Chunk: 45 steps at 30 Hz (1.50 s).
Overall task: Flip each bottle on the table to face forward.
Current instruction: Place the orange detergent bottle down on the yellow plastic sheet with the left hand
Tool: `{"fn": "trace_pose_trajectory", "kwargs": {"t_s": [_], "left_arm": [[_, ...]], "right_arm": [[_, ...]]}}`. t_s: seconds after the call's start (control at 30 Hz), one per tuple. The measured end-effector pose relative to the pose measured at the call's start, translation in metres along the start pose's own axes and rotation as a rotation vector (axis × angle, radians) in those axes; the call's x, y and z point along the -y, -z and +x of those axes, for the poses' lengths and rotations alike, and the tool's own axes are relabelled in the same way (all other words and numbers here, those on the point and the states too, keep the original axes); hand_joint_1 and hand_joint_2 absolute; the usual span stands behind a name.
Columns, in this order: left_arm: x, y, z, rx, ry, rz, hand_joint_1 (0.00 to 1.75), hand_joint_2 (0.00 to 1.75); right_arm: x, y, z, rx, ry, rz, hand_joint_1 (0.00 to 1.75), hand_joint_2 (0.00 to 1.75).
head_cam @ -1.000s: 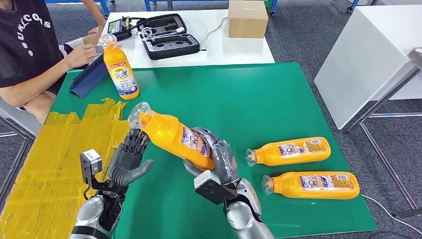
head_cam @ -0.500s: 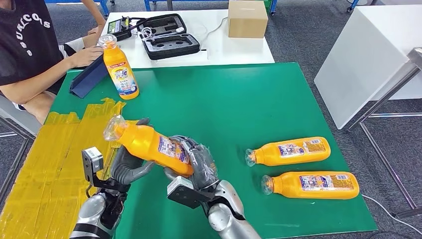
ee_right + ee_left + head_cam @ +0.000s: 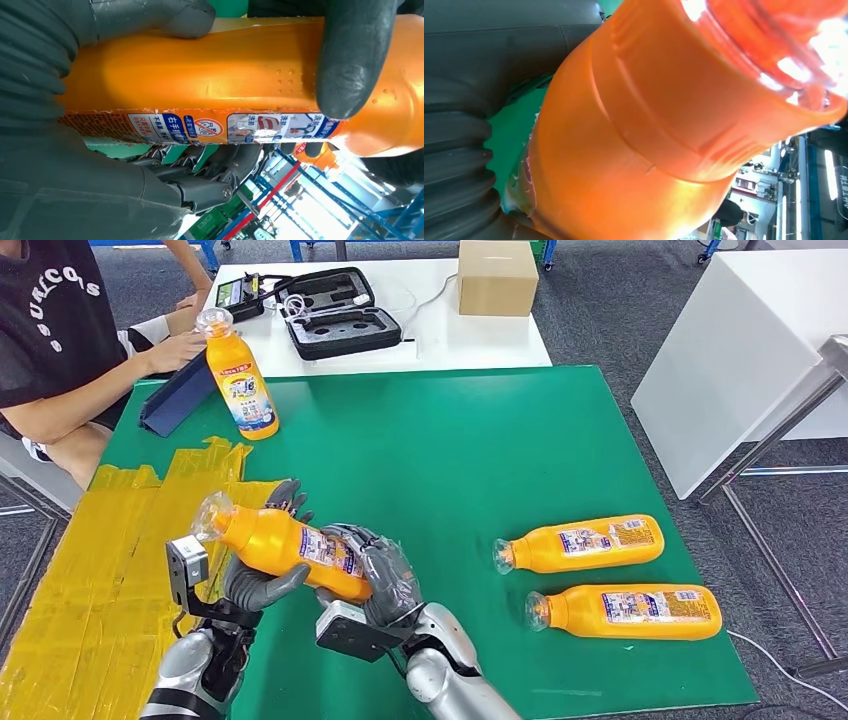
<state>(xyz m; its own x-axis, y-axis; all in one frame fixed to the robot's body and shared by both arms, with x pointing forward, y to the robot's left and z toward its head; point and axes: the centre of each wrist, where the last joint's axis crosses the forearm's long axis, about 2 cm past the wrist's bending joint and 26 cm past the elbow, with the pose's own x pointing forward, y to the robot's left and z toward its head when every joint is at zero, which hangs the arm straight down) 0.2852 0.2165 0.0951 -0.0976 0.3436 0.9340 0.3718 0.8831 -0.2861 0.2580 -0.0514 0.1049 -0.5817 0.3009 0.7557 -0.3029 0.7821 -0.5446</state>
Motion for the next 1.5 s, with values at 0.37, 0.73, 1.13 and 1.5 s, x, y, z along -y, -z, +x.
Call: {"fn": "trace_pose_trajectory", "kwargs": {"t_s": [0.37,0.73,1.13,1.5], "left_arm": [[-0.002,-0.001,-0.005,0.006,-0.055,-0.004,1.75,1.75],[-0.003,-0.003,-0.006,0.01,-0.065,0.039,1.75,1.75],[0.0,0.022,0.015,0.066,0.413,0.219,1.75,1.75],[0.004,0.034,0.028,0.113,0.491,0.254,1.75,1.75]], "right_arm": [[-0.014,0.002,-0.001,0.028,-0.048,0.066,1.75,1.75],[-0.019,0.003,-0.001,0.028,-0.045,0.076,1.31,1.75],[-0.007,0.002,0.011,0.044,0.043,-0.036,0.0,1.75],[0.009,0.002,0.023,0.083,0.062,-0.132,0.0,1.75]]}}
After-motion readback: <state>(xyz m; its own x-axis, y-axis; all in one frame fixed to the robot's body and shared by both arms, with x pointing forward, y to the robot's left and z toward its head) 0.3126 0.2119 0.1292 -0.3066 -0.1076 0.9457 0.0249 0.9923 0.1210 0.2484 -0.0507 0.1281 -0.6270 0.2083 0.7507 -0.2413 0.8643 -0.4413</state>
